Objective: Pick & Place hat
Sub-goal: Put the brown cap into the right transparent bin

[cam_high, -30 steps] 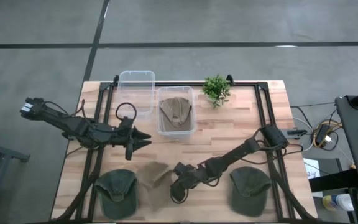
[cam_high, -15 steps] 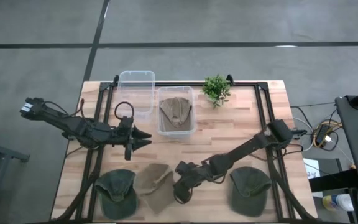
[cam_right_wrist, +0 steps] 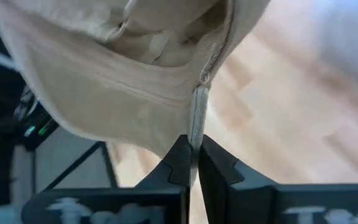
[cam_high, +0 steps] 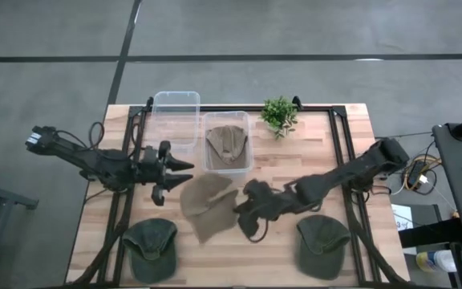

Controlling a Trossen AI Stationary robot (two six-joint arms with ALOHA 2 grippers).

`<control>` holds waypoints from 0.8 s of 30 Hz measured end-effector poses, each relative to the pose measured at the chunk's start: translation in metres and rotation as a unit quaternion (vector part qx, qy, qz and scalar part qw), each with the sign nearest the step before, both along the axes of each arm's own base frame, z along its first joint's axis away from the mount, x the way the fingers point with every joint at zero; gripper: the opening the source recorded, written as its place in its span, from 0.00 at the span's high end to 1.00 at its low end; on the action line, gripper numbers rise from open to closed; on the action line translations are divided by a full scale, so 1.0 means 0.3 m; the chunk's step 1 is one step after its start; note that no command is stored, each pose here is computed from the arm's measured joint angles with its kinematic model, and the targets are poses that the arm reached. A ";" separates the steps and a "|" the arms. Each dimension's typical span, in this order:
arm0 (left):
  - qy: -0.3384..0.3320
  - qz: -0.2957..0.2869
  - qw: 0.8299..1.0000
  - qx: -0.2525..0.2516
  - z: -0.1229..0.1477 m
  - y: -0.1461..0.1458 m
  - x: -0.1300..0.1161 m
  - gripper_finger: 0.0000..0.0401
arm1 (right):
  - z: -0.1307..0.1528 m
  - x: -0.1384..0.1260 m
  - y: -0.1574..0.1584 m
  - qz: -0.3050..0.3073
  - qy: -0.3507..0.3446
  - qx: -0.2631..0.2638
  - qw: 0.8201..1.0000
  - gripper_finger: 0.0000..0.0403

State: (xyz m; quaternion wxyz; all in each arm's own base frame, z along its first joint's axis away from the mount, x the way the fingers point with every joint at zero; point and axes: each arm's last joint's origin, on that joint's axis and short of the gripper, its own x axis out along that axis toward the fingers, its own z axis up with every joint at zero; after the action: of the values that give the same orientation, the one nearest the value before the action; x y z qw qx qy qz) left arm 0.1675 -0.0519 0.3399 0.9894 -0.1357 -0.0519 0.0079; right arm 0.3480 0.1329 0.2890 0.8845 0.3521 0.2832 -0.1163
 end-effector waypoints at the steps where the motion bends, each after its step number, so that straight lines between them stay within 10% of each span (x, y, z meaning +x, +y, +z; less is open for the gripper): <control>1: -0.006 0.001 1.000 0.004 0.004 0.000 0.000 0.64 | 0.018 -0.011 -0.015 -0.008 -0.002 -0.008 1.000 0.97; 16: -0.017 0.006 0.999 0.030 0.014 0.003 -0.008 0.64 | 0.201 -0.106 -0.347 -0.150 -0.037 -0.091 0.984 0.97; 24: -0.017 0.004 0.999 0.029 0.013 0.003 -0.008 0.64 | 0.193 -0.110 -0.572 -0.199 -0.015 -0.050 0.979 0.97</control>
State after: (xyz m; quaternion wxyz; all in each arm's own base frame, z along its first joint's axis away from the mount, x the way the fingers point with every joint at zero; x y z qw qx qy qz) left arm 0.1651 -0.0511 0.3438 0.9918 -0.1070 -0.0692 0.0078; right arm 0.3149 -0.0386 0.3469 0.8642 0.3586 0.1877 -0.2988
